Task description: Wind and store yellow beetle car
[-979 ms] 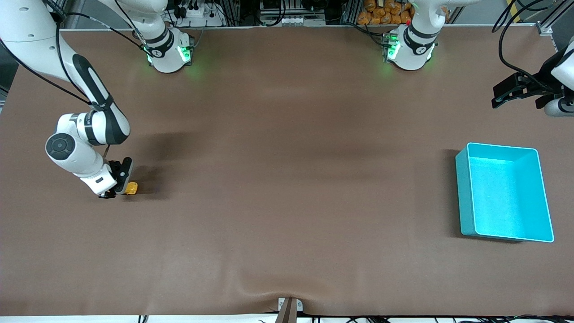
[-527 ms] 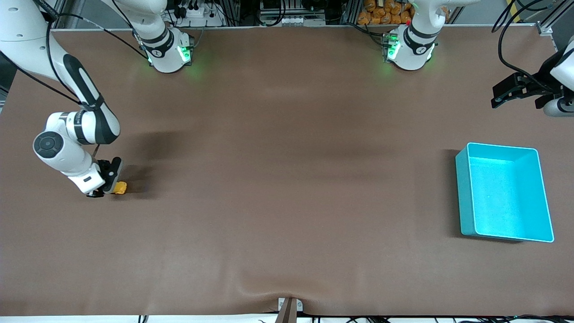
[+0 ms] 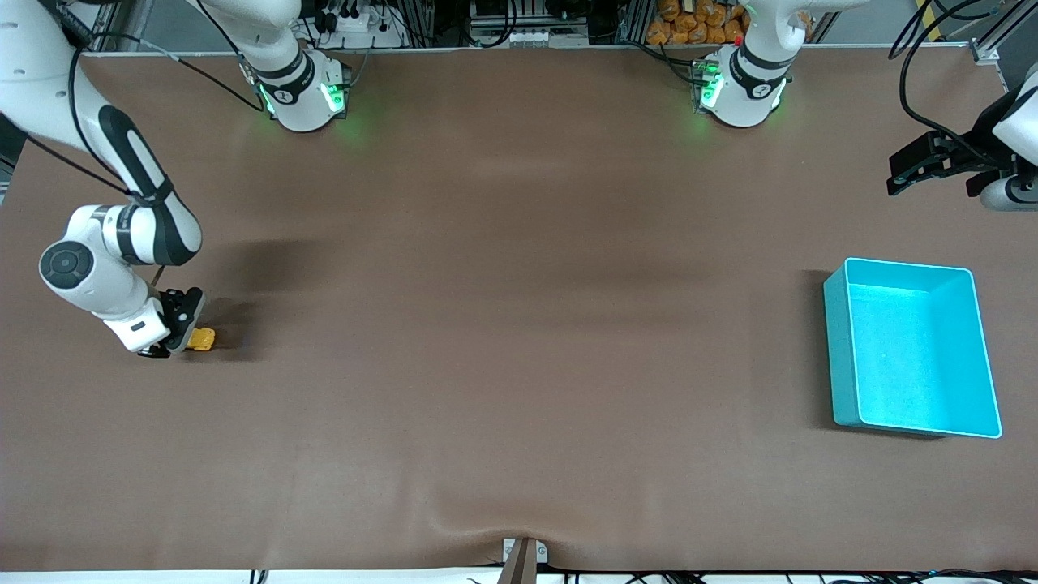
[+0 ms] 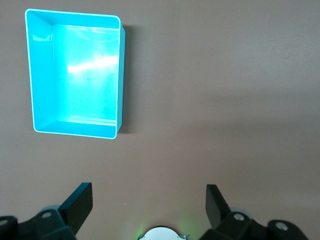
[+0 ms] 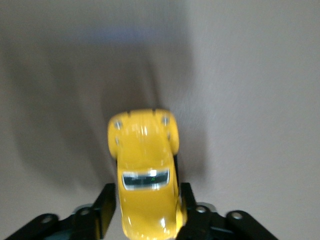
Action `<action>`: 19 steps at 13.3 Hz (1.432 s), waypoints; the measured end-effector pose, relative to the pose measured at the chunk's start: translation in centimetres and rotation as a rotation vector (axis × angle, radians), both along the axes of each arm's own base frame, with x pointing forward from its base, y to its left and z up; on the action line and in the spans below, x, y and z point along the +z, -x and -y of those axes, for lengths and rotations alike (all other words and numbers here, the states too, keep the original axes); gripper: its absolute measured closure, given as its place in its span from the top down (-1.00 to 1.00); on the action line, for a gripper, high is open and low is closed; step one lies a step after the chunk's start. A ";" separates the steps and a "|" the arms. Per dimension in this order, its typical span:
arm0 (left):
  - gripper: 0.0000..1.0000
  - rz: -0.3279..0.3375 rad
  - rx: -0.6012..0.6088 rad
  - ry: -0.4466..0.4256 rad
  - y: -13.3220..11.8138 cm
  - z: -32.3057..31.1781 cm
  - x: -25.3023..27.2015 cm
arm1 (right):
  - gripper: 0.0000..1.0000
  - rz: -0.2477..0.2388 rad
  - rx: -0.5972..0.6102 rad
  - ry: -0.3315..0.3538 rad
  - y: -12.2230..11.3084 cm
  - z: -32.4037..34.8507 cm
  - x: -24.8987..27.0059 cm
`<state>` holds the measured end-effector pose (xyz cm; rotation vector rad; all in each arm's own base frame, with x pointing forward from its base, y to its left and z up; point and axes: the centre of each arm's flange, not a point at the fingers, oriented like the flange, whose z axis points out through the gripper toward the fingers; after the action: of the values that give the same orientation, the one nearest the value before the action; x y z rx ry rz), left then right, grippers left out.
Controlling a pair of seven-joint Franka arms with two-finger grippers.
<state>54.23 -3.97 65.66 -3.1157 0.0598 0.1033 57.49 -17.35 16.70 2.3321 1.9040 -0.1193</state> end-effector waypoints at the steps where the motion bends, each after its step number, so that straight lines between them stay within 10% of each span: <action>1: 1.00 0.000 0.000 0.000 0.0 0.0 0.0 | 0.59 -0.021 -0.016 -0.005 -0.7 0.8 -0.1; 3: 1.00 0.000 0.000 0.000 0.0 0.0 0.0 | 0.99 -0.066 -0.045 -0.027 -2.4 1.7 1.5; 19: 1.00 0.000 0.002 0.000 0.0 -0.1 0.0 | 1.00 -0.105 -0.137 -0.184 -7.6 2.5 16.9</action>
<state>54.24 -3.85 65.66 -3.1158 0.0565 0.1033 65.06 -19.87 33.61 2.6264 1.8735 -0.0844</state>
